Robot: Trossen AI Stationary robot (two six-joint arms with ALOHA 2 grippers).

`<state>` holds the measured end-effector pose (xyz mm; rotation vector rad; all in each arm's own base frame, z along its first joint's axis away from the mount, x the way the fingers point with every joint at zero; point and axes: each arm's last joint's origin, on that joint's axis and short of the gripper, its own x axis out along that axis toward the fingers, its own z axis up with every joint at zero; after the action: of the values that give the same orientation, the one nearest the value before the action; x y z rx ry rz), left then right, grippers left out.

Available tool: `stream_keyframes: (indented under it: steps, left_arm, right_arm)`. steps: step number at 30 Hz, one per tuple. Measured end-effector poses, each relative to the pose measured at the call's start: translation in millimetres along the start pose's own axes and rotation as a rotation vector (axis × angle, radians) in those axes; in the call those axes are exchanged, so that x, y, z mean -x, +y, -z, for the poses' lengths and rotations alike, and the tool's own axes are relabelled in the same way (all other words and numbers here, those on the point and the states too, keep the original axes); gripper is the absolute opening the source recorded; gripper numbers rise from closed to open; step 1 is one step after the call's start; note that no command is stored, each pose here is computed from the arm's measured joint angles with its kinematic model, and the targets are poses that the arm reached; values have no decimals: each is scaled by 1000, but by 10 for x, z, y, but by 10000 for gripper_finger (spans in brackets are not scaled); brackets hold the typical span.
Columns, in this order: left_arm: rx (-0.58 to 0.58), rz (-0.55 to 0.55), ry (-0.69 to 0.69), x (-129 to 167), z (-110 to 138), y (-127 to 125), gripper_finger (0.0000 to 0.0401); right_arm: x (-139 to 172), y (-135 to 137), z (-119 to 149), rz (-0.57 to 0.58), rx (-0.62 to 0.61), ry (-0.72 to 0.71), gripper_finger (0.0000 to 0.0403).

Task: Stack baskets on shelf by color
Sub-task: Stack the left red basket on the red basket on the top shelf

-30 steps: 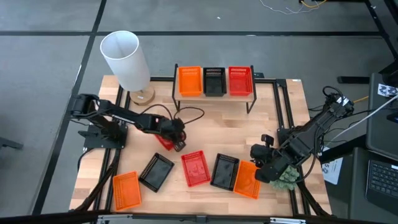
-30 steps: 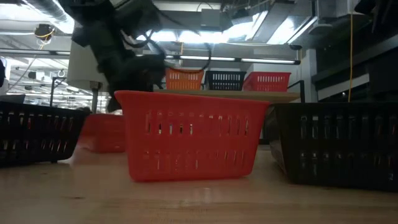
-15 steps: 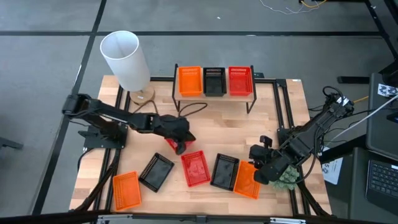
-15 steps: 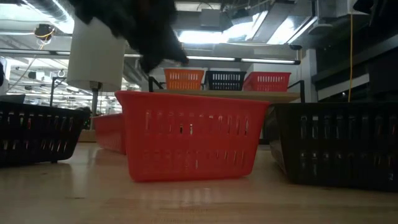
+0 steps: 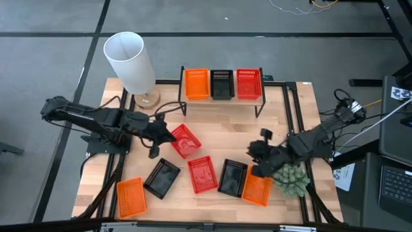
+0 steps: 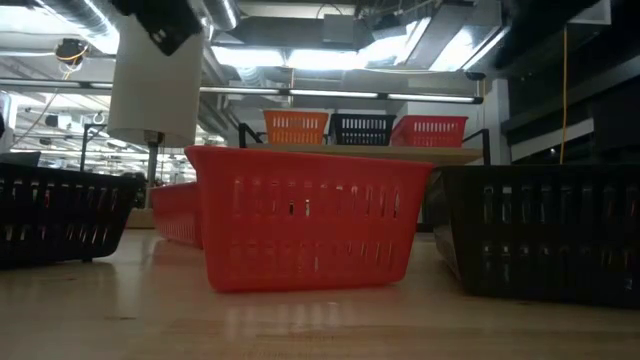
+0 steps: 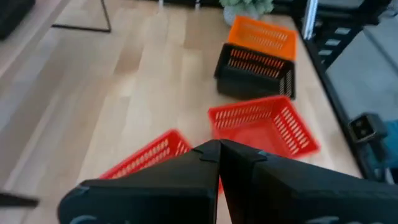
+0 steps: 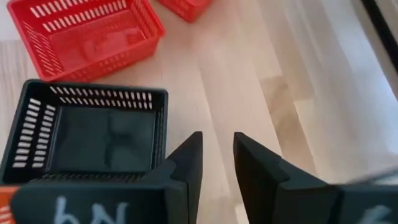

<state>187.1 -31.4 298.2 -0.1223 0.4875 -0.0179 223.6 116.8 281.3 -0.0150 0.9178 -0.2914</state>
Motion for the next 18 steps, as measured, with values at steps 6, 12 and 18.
stream_keyframes:
  steps: [6, 12, 18]
  left_arm:
    - [-237, 86, 149, 37, 280, -63, 0]
    - [-132, 126, 153, 125, 615, -27, 0]
    - [-128, 115, 8, 317, 772, 29, 0]
  right_arm:
    - [-341, -24, -384, -157, 175, -122, 90]
    - [-744, -45, -613, -280, 283, -198, 90]
    - [-1158, -64, -729, -276, 340, -185, 90]
